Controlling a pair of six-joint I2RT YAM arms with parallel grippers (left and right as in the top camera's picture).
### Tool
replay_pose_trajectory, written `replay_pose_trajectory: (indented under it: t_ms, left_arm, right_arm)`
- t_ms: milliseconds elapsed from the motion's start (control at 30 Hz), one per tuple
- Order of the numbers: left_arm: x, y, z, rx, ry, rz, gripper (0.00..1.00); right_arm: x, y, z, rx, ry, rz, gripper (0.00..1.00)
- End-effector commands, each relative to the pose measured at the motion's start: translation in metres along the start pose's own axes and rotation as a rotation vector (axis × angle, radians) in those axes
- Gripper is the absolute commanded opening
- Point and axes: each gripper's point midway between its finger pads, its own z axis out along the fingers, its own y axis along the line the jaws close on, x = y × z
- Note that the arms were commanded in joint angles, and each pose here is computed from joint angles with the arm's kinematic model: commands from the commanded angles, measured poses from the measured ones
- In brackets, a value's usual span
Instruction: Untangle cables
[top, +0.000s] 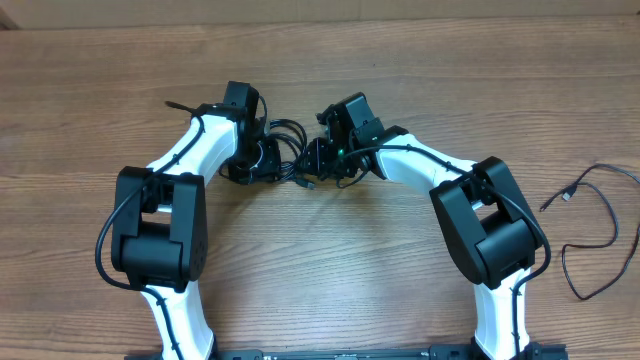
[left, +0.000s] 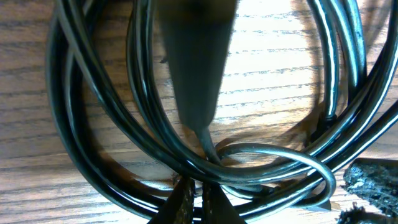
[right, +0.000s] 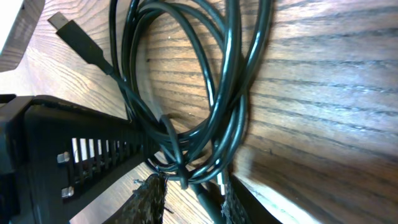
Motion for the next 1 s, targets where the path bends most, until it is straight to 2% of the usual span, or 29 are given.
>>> replay_pose_trajectory:
  t_ms: [0,267,433,700,800,967]
  left_arm:
    - [0.008,0.018,0.015,-0.076,0.030,-0.010,0.09]
    - [0.007,0.018,0.015,-0.075,0.026,-0.009,0.09]
    - [0.008,0.018,0.015,-0.075,0.027,-0.009,0.09]
    - [0.007,0.018,0.015,-0.075,0.026,-0.009,0.09]
    - [0.008,0.018,0.015,-0.075,0.026,-0.009,0.09]
    - [0.008,0.018,0.015,-0.075,0.027,-0.009,0.09]
  right_arm:
    - [-0.012,0.008,-0.004,-0.002,-0.040,-0.023,0.31]
    - [-0.003,0.022,0.006,-0.011,-0.028,-0.062,0.31]
    - [0.006,0.027,0.019,0.062,-0.052,-0.103,0.31]
    - [-0.002,0.024,0.020,0.098,-0.104,-0.120,0.34]
    - [0.000,0.019,0.024,0.105,-0.094,-0.114,0.32]
    - [0.004,0.013,0.029,0.115,-0.082,-0.107,0.23]
